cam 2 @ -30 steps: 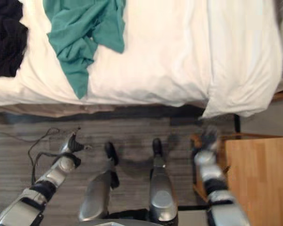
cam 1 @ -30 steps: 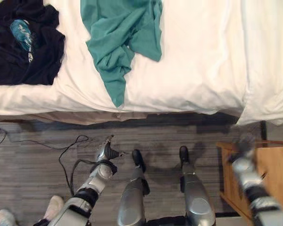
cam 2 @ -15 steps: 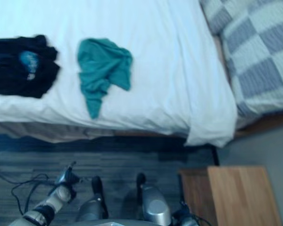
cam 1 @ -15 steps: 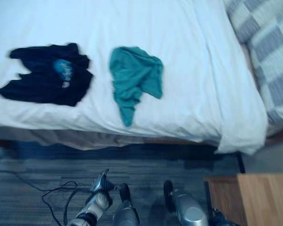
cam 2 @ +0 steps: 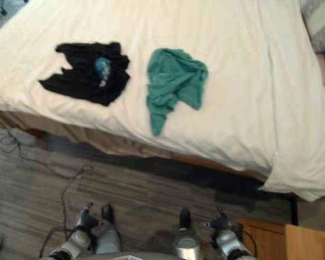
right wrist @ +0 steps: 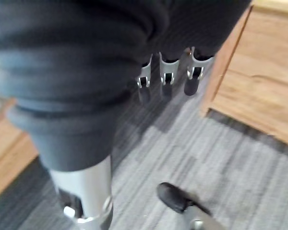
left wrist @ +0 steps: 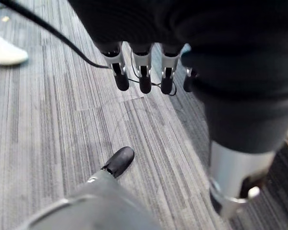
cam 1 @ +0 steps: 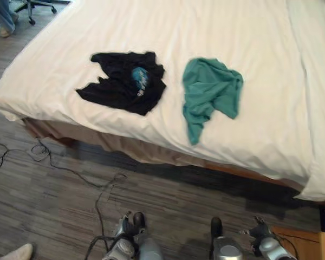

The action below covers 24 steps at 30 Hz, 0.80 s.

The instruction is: Tidy up the quilt and then pick up the clothes from the bed and put them into the laundry hamper.

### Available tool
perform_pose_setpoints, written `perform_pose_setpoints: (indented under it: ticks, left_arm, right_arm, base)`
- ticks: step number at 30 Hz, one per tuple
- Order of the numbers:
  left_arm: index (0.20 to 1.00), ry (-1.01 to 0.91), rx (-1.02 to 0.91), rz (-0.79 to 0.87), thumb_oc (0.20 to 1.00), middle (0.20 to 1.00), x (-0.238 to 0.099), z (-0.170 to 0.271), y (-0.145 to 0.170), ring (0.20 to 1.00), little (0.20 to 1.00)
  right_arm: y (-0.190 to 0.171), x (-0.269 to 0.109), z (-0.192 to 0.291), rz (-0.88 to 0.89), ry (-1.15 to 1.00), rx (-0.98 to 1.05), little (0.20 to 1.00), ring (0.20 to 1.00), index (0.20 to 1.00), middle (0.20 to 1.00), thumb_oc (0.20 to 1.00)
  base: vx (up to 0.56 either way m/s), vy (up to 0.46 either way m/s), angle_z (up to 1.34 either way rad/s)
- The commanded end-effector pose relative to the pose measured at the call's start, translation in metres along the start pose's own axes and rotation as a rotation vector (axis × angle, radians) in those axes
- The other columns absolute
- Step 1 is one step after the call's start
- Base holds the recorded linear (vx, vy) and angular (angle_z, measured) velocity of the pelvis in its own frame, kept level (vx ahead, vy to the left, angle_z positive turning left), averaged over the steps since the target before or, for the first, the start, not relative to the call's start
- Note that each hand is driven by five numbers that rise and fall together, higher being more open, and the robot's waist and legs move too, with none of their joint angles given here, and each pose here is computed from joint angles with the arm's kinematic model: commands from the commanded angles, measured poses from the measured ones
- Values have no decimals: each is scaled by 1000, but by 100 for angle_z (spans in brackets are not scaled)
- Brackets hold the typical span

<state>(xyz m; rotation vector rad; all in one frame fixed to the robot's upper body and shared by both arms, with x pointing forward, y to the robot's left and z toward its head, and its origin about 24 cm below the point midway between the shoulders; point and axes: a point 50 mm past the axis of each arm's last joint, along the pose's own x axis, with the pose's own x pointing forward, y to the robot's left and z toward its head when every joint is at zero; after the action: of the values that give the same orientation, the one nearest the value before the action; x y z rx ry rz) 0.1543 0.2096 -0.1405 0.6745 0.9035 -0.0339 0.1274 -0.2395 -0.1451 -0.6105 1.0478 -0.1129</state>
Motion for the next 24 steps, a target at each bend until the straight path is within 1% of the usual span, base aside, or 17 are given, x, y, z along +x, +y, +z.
perform_pose_setpoints:
  ticks: [1,3,4,6,8,10,12,14,15,19,24]
  left_arm:
    - [1000,-30,71,35,1000,1000,7,9,20,1000,1000]
    - [1000,-34,86,46,1000,1000,8,8,27,1000,1000]
    - [1000,-33,111,43,1000,1000,8,7,28,1000,1000]
    - [1000,-37,118,42,1000,1000,8,8,28,1000,1000]
    - [1000,-40,148,23,1000,1000,9,11,26,1000,1000]
    - [1000,-25,143,-8,1000,1000,7,6,15,1000,1000]
    - [1000,-57,105,-21,1000,1000,6,17,3,1000,1000]
    - [1000,-118,73,1,1000,1000,9,38,6,1000,1000]
    - [1000,-134,68,-3,1000,1000,9,41,5,1000,1000]
    - [1000,-168,85,-37,1000,1000,5,46,-7,1000,1000]
    - [1000,-196,93,-50,1000,1000,4,52,-8,1000,1000]
  right_arm:
    - [29,-4,22,86,-41,30,1000,1000,1000,1000,1000]
    - [34,-6,28,103,-76,52,1000,1000,1000,1000,1000]
    - [42,-10,30,128,-102,47,1000,1000,1000,1000,1000]
    - [44,-11,29,132,-104,42,1000,1000,1000,1000,1000]
    - [42,-9,29,124,-110,-7,1000,1000,1000,1000,1000]
    - [38,-8,30,110,-116,33,1000,1000,1000,1000,1000]
    - [34,-6,33,88,-109,21,1000,1000,1000,1000,1000]
    - [27,-2,37,58,-105,32,1000,1000,1000,1000,1000]
    - [23,-1,36,43,-98,29,1000,1000,1000,1000,1000]
    - [18,1,46,39,-136,2,1000,1000,1000,1000,1000]
    - [19,-3,47,60,-182,-12,1000,1000,1000,1000,1000]
  base:
    - [141,422,-3]
    - [174,414,-20]
    - [157,343,-49]
    - [151,204,-30]
    - [313,185,11]
    - [238,118,22]
    - [83,135,6]
    - [35,104,-13]
    - [132,205,-2]
    - [232,419,-47]
    - [187,496,-69]
